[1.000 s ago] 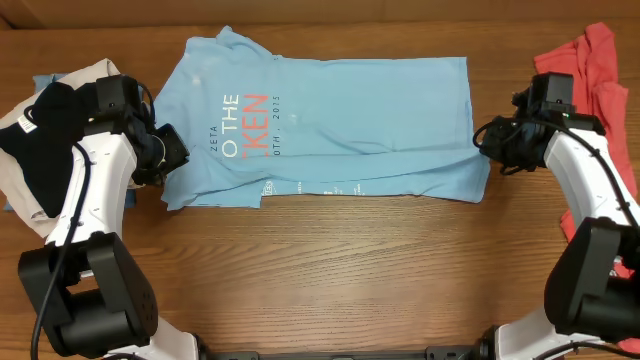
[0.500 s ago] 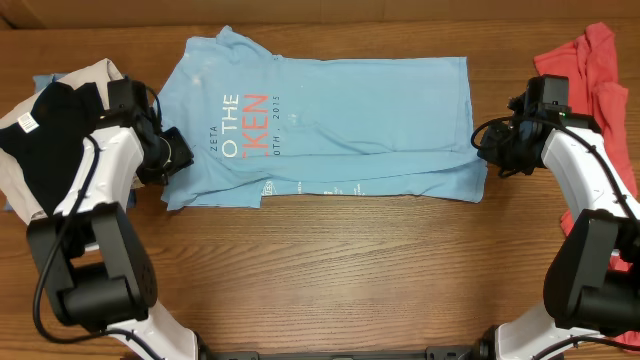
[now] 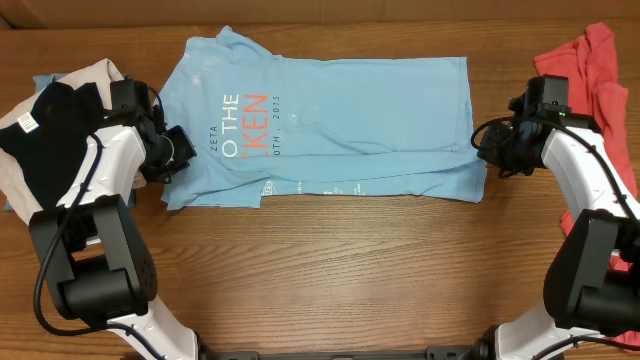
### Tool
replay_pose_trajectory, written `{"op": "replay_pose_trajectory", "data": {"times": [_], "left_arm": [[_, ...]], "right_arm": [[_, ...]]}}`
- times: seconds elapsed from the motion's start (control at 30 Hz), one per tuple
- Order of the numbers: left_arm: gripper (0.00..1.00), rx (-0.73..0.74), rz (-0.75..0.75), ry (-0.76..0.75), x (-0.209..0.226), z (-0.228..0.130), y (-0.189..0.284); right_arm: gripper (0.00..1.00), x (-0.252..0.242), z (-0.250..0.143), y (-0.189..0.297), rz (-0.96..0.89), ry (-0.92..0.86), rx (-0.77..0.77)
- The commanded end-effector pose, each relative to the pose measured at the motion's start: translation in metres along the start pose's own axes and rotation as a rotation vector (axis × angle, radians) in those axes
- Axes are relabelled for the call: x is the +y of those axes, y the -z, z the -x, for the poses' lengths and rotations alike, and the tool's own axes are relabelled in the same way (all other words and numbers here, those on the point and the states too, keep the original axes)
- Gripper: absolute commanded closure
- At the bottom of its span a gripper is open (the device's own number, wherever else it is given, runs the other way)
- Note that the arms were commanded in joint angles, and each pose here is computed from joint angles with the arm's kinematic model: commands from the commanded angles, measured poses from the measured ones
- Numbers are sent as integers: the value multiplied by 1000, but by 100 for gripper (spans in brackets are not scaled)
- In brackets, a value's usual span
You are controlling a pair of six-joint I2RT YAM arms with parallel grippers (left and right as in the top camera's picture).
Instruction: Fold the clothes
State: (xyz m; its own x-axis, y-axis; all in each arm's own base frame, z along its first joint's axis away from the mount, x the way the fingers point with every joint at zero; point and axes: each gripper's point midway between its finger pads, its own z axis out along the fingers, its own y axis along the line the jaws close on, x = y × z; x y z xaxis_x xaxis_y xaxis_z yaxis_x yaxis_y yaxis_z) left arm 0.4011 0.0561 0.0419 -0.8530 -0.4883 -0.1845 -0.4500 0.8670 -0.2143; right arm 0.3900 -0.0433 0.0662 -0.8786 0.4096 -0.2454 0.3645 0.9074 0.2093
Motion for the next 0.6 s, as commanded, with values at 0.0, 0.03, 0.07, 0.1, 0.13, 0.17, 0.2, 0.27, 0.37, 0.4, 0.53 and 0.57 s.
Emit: {"op": "replay_pose_trajectory", "data": {"times": [0.0,0.03,0.07,0.1,0.13,0.17,0.2,0.27,0.37,0.4,0.53,0.57], "left_arm": [[96,6,-25,-11,-5,-1,0],[96,6,-25,-10,-5,-1,0],[96,7,-25,-15,-5,-1,0],[96,7,-25,-23,-5,-1,0],[96,6,-23,-28,-5,-1,0],[96,5,-23,-33,-4,0,0],[93,2,-22,-33,-4,1,1],[75,-4,-23,-33,-5,3,2],[63,-16,9,-33,0,6,3],[62,-11,19,-31,2,4,3],[62,2,30,-29,4,1,3],[62,1,31,-29,4,1,3]], "right_arm": [[96,4,0,0,11,10,-1],[96,4,0,0,11,10,-1],[96,4,0,0,11,10,-1],[96,4,0,0,11,10,-1],[96,4,0,0,11,10,-1],[96,4,0,0,11,10,-1],[96,4,0,0,11,10,-1],[96,4,0,0,11,10,-1],[96,4,-1,0,10,10,2],[96,4,-1,0,9,10,3],[96,3,-2,0,5,9,7],[96,3,-2,0,5,9,8]]}}
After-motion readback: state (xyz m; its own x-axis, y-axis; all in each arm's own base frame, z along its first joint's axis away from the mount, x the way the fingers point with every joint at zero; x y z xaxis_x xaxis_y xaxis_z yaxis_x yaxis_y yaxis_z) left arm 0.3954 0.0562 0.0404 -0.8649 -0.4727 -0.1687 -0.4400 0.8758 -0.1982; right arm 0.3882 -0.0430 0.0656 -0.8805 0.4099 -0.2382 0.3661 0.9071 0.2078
